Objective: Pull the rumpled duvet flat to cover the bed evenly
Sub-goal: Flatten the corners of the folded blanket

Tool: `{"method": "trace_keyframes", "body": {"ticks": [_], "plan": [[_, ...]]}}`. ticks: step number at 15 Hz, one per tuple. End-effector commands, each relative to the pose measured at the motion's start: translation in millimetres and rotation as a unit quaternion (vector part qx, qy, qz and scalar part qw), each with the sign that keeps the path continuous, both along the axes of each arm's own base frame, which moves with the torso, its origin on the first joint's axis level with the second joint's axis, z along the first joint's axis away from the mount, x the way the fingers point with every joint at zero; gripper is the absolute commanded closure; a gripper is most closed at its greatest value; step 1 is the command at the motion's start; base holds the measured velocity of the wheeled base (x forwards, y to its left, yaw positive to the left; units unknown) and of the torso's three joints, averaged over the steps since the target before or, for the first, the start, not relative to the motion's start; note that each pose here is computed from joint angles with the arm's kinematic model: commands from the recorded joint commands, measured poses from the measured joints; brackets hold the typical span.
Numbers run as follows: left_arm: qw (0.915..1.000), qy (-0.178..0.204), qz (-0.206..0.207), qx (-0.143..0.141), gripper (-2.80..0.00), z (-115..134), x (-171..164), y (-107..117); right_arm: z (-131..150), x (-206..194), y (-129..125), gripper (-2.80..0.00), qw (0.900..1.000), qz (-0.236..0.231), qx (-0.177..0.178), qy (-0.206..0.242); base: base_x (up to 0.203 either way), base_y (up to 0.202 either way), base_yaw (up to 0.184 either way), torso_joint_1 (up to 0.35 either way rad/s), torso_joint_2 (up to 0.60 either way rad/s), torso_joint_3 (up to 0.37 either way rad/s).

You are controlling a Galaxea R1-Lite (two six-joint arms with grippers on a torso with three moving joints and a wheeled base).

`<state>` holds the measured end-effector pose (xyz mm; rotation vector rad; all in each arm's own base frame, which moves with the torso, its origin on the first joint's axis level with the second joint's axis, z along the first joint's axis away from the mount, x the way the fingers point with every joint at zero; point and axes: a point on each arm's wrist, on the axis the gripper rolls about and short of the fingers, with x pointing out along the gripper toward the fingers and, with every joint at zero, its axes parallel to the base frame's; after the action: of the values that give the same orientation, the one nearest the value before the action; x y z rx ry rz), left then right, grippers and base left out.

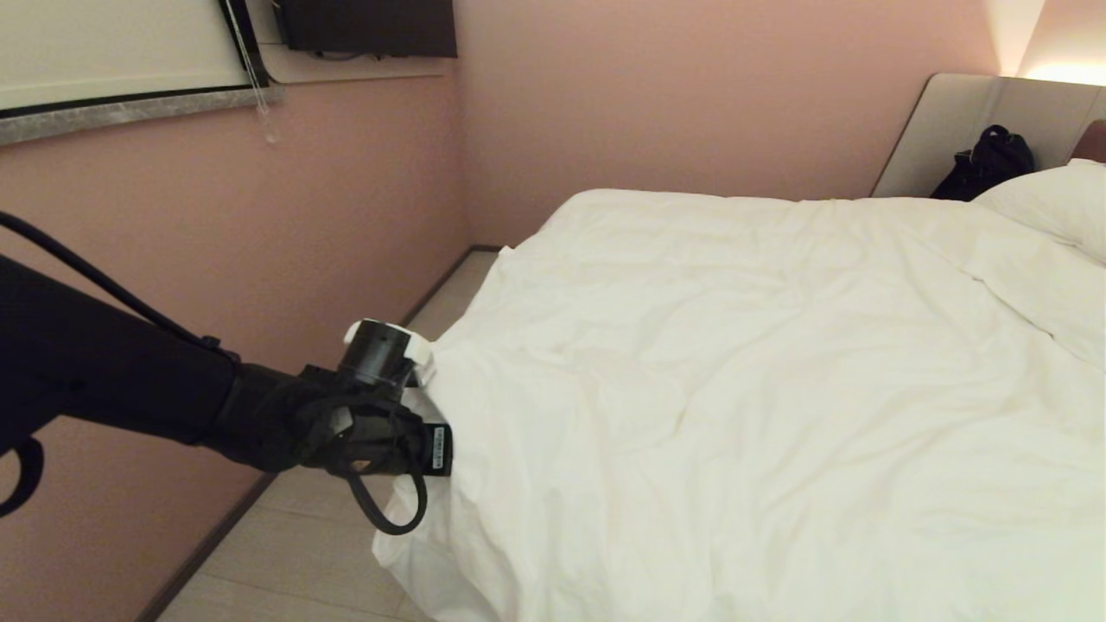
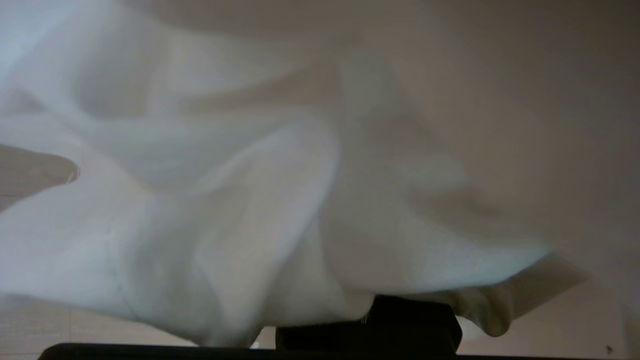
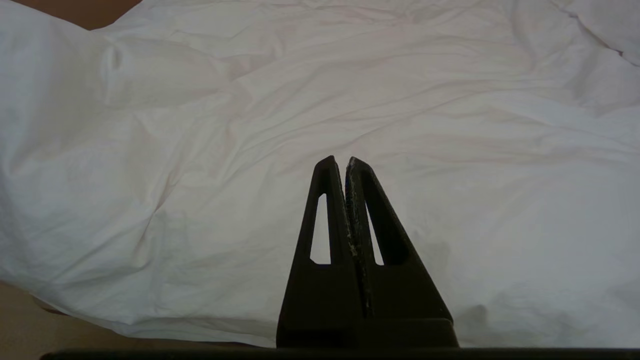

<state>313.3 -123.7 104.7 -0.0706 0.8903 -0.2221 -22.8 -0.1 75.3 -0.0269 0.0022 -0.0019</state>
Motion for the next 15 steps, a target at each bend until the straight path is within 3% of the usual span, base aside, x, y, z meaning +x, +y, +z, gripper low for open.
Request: {"method": "trace_keyframes", "body": {"ticks": [1, 15], "plan": [[1.0000, 0.000, -0.002, -0.001, 0.00, -1.4, 4.1, -3.5, 0.0, 0.0, 0.0, 0.00, 1.000, 0.000, 0.000, 0.000, 0.000, 0.000, 0.000, 0.000, 0.00, 0.000], [0.9974, 0.070, 0.004, 0.014, 0.00, -3.1, 15.4, -9.9, 0.0, 0.0, 0.0, 0.00, 1.000, 0.000, 0.000, 0.000, 0.000, 0.000, 0.000, 0.000, 0.00, 0.000]]}}
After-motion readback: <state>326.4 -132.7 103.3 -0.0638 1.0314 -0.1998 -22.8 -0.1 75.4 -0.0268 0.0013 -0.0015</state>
